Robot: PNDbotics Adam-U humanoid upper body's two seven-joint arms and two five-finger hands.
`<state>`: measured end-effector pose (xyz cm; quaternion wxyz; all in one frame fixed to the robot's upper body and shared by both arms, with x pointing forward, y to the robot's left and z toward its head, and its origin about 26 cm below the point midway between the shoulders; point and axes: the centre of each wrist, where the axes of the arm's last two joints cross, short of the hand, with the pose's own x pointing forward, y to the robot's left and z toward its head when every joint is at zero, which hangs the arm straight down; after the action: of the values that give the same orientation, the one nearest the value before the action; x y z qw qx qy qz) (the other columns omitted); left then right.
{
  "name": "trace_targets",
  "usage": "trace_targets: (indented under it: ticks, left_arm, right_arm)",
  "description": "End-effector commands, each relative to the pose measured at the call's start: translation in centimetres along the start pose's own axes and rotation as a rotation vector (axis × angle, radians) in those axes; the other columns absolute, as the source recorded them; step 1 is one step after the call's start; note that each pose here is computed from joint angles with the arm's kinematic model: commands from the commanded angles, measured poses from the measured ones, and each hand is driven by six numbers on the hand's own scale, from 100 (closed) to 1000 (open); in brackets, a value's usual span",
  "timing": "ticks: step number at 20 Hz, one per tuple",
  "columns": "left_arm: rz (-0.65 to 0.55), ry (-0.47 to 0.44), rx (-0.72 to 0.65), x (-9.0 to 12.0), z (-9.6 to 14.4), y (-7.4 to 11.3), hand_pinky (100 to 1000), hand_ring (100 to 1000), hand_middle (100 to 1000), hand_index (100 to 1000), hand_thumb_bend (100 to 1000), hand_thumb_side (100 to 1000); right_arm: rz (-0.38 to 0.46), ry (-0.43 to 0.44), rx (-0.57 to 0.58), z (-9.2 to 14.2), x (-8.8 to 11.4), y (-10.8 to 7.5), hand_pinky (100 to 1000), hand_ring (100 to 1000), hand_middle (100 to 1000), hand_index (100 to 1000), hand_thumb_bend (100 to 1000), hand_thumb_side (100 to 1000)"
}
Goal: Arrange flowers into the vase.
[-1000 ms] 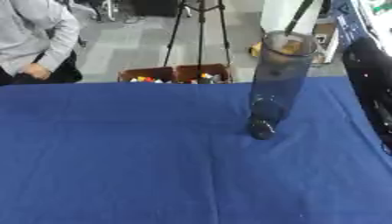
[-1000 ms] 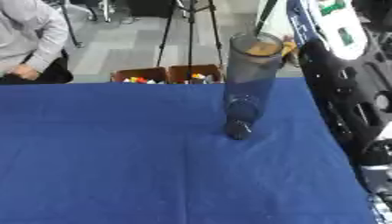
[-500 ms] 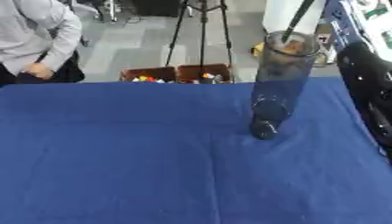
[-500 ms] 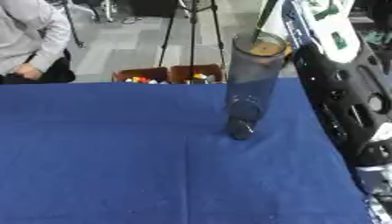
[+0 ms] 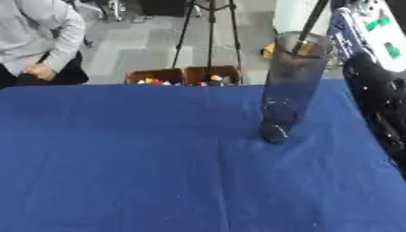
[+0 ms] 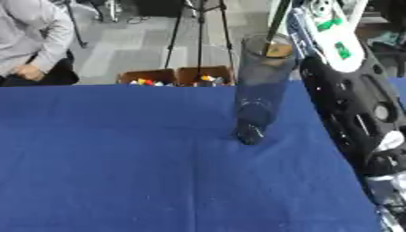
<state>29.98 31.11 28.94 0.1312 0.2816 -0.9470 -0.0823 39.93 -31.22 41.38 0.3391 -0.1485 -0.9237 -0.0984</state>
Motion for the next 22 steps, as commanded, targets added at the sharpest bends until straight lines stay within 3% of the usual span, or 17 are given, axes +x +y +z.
trace_targets:
  ticks: [1,11,12,13,18,22]
  left_arm:
    - [-0.004,-0.035,0.009,0.5,-0.7,0.5,589,842,822,858,100,1000]
    - [-0.003,-0.036,0.009,0.5,-0.8,0.5,589,841,822,858,100,1000]
    - [-0.003,-0.036,0.009,0.5,-0.8,0.5,589,841,822,858,100,1000]
    - [-0.004,-0.035,0.009,0.5,-0.7,0.5,590,841,822,858,100,1000]
    - [-0.004,-0.033,0.01,0.4,-0.7,0.5,591,841,821,858,100,1000]
    - [-0.006,-0.032,0.011,0.4,-0.6,0.6,592,840,821,858,100,1000]
  right_arm:
    - [0.03,-0.023,-0.011,-0.4,0.6,-0.4,100,100,100,100,100,257]
    - [0.091,-0.003,-0.003,-0.3,0.2,-0.7,100,100,100,100,100,286]
    - [0.092,-0.003,-0.003,-0.3,0.2,-0.7,122,100,100,100,100,304]
    - [0.103,0.004,-0.007,-0.3,0.0,-0.8,201,100,100,100,100,445]
    - [0.165,0.023,-0.013,-0.1,-0.6,-0.9,251,151,131,100,100,489]
    - [0.202,0.033,-0.009,0.0,-0.9,-1.1,295,215,213,179,100,484]
